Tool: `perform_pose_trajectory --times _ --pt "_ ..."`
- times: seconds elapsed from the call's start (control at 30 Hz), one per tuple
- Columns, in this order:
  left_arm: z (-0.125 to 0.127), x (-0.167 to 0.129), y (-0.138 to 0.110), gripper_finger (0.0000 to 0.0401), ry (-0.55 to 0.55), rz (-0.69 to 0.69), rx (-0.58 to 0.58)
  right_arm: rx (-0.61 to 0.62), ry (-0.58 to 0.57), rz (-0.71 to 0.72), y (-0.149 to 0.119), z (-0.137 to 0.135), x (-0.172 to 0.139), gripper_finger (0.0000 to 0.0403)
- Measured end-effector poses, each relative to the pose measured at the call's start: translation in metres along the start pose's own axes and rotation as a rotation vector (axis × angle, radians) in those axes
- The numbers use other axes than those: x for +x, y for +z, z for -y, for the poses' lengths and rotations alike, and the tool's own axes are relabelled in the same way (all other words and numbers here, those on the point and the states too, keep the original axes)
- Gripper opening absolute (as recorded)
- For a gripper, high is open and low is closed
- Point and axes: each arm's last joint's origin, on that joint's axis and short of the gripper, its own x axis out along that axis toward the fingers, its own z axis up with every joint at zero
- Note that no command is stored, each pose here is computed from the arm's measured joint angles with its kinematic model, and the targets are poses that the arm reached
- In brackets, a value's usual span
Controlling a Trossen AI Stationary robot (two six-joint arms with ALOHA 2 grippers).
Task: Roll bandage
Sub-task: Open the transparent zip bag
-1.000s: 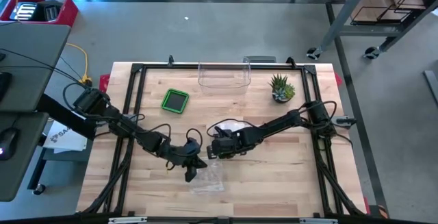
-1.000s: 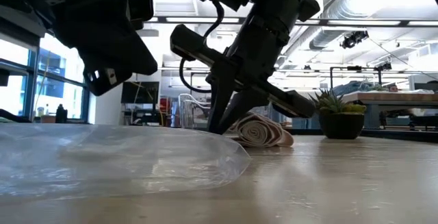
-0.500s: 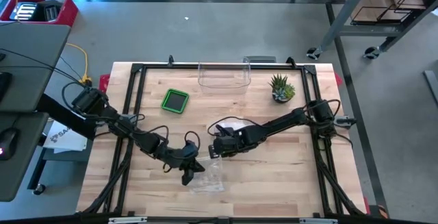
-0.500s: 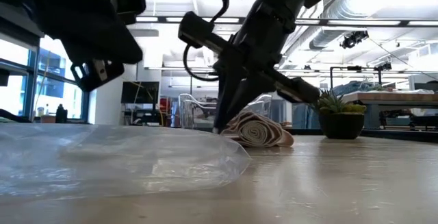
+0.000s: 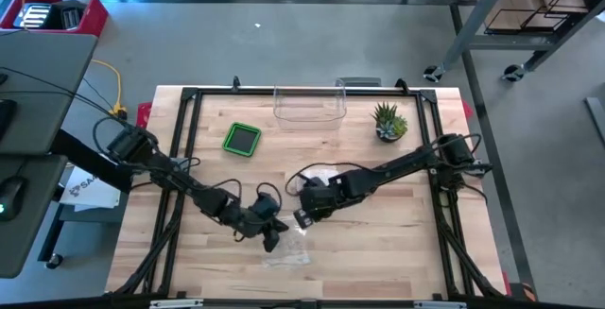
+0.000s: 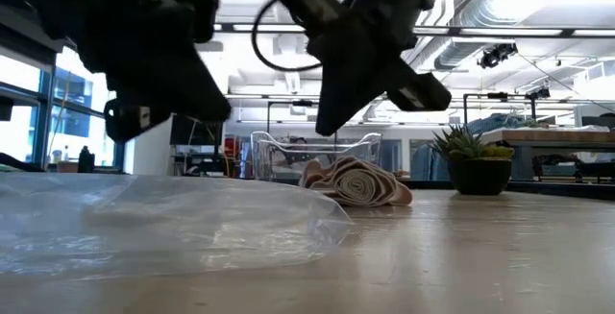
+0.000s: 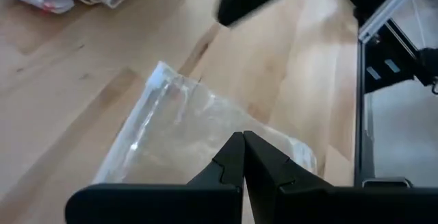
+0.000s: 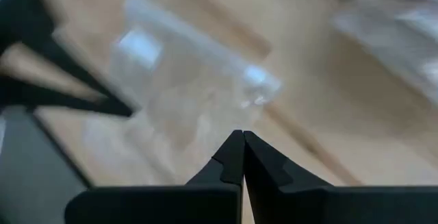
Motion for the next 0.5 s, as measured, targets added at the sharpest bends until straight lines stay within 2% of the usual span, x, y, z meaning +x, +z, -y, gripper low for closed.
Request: perform_pose_trajectory --times 0.13,0.2,0.4,0.5 --pt "0.015 0.019 -0.013 0.0 -0.011 -0.036 0.013 -0.152 0.056 -0.085 -0.004 -0.003 -0.001 0.0" --pt "0.015 0.027 -0.024 0.0 0.0 -0.074 -0.016 -0.204 0.084 -0.133 -0.001 -0.002 -0.001 0.0" --pt "0.014 0.032 -0.042 0.0 0.027 -0.08 -0.118 -0.135 0.252 -0.171 0.017 0.022 0.019 0.0" --pt "0.014 0.03 -0.047 0.0 0.044 -0.093 -0.052 -0.056 0.284 -0.159 0.02 0.033 0.027 0.0"
